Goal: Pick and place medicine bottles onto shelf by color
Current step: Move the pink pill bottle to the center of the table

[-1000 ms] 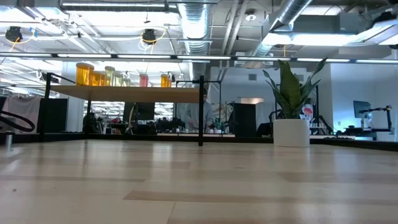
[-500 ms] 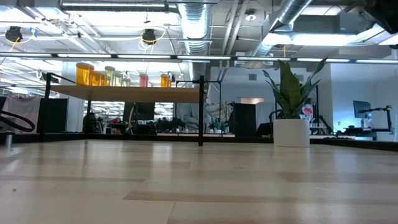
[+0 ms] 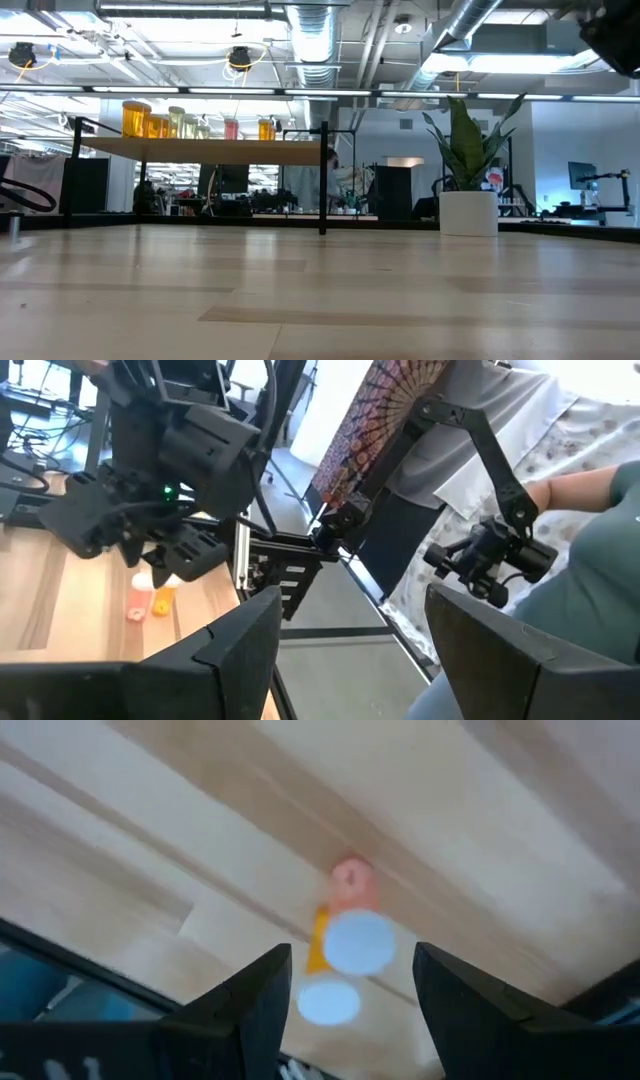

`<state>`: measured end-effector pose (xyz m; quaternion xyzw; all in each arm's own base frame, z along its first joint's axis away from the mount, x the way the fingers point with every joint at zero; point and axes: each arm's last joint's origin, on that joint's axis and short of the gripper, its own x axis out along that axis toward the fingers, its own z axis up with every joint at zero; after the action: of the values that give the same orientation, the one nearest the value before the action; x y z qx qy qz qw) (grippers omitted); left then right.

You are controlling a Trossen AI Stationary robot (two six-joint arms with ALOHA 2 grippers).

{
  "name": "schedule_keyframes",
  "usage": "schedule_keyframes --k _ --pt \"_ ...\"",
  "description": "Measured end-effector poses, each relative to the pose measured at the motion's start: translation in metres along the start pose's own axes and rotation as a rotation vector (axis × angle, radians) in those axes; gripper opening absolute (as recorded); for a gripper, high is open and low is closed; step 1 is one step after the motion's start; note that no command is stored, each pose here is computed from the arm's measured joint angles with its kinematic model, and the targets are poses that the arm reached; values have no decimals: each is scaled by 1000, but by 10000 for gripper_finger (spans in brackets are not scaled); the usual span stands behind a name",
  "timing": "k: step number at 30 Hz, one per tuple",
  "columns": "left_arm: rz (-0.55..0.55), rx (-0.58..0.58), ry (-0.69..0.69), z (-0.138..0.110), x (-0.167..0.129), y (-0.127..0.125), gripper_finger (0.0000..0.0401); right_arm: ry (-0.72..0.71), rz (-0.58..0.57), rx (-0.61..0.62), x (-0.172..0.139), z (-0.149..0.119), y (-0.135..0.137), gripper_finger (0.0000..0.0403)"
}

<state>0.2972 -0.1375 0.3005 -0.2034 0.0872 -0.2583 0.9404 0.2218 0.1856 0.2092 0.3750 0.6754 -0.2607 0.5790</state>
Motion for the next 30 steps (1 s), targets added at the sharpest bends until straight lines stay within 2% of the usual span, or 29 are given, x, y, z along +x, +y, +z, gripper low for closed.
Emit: schedule_keyframes --k 4,9,23,30 --pt "-5 -1 3 0 0 0 238 0 17 -8 4 1 5 235" --pt "-16 -7 6 0 0 0 238 -9 -27 -10 9 1 3 235" --pt "-14 -9 18 -1 0 1 238 -5 -44 -55 23 -1 9 233" --pt "-11 -9 17 -1 0 1 238 -5 -48 -62 25 0 10 189"
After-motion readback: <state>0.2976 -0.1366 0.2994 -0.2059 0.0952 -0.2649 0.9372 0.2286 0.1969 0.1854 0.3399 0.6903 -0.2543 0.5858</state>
